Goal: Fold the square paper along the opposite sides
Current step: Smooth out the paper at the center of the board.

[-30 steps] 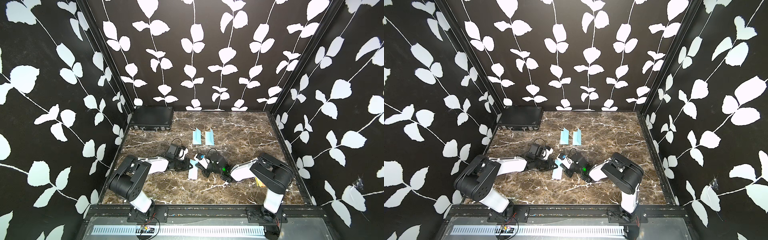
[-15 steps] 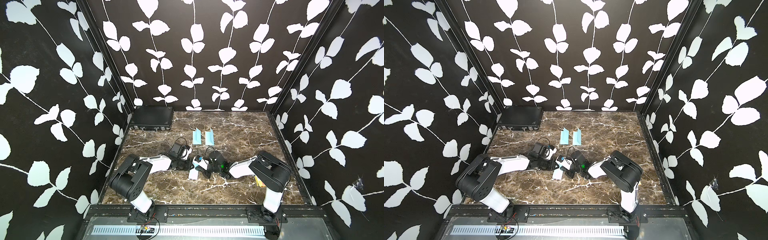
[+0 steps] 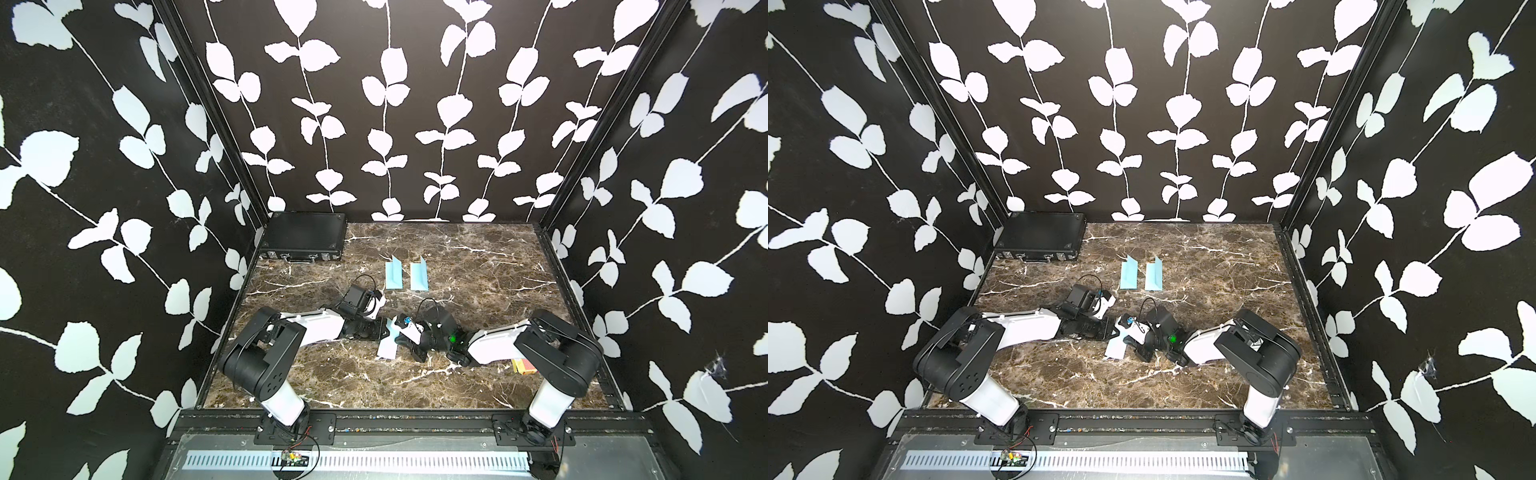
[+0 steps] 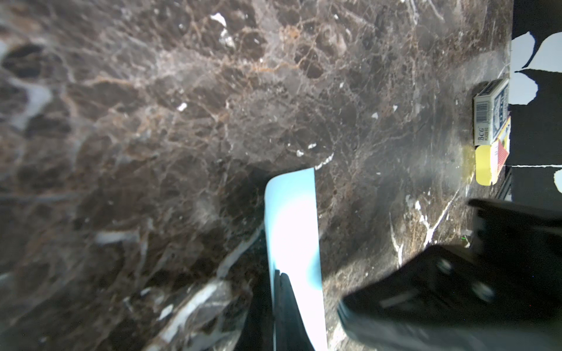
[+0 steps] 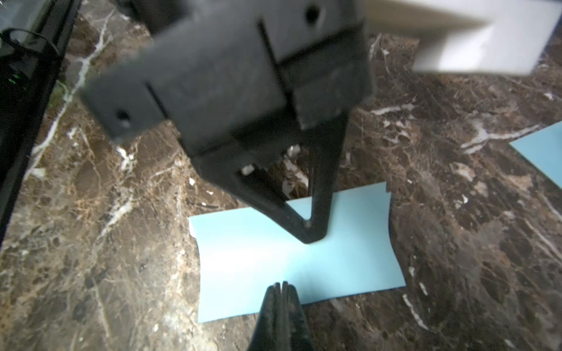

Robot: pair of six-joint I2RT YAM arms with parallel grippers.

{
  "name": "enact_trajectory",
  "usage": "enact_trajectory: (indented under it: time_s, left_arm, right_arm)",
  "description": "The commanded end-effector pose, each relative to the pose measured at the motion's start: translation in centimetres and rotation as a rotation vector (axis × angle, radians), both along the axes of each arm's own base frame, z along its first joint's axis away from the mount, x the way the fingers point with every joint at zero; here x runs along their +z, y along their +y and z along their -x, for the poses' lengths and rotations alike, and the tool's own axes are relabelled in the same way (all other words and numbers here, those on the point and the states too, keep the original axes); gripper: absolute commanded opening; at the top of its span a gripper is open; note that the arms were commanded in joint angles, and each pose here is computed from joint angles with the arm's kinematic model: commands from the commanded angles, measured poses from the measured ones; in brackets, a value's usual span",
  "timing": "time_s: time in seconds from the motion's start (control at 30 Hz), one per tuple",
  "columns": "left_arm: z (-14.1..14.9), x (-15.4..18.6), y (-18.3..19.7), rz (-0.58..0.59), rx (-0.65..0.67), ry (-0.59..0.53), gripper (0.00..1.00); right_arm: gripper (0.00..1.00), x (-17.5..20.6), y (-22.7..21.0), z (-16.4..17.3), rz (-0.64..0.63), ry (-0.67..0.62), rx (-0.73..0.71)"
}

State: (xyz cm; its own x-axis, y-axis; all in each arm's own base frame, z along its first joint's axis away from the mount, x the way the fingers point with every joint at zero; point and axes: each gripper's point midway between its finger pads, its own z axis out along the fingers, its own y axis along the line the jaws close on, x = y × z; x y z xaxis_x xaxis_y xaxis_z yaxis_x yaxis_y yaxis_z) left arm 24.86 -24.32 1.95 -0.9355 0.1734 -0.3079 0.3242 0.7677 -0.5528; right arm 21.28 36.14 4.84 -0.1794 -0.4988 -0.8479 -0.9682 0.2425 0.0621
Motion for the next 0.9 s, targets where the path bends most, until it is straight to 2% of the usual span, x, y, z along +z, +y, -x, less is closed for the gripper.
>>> enact_trajectory:
  time_s: [0.0,0.17,0.23,0.87]
  left_arm:
    - [2.7,-4.0,3.9,-0.202,0.035,0.107,0.0]
    - [2.5,-3.7,4.0,-0.206,0.04,0.091,0.0]
    - [2.5,-3.8,4.1,-0.21,0.042,0.089,0.0]
    - [2.8,-4.6,4.5,-0.223,0.038,0.092,0.0]
  right_arm:
    - [0.0,1.3,2.3,0.8,-0.047,-0.015,0.044]
    - [0.0,-4.9,1.2,2.3,0.053,0.049,0.024]
    - [0.0,-5.9,0.1,2.8,0.087,0.067,0.005]
    - [0.0,-9.2,-4.5,6.2,0.267,0.094,-0.097]
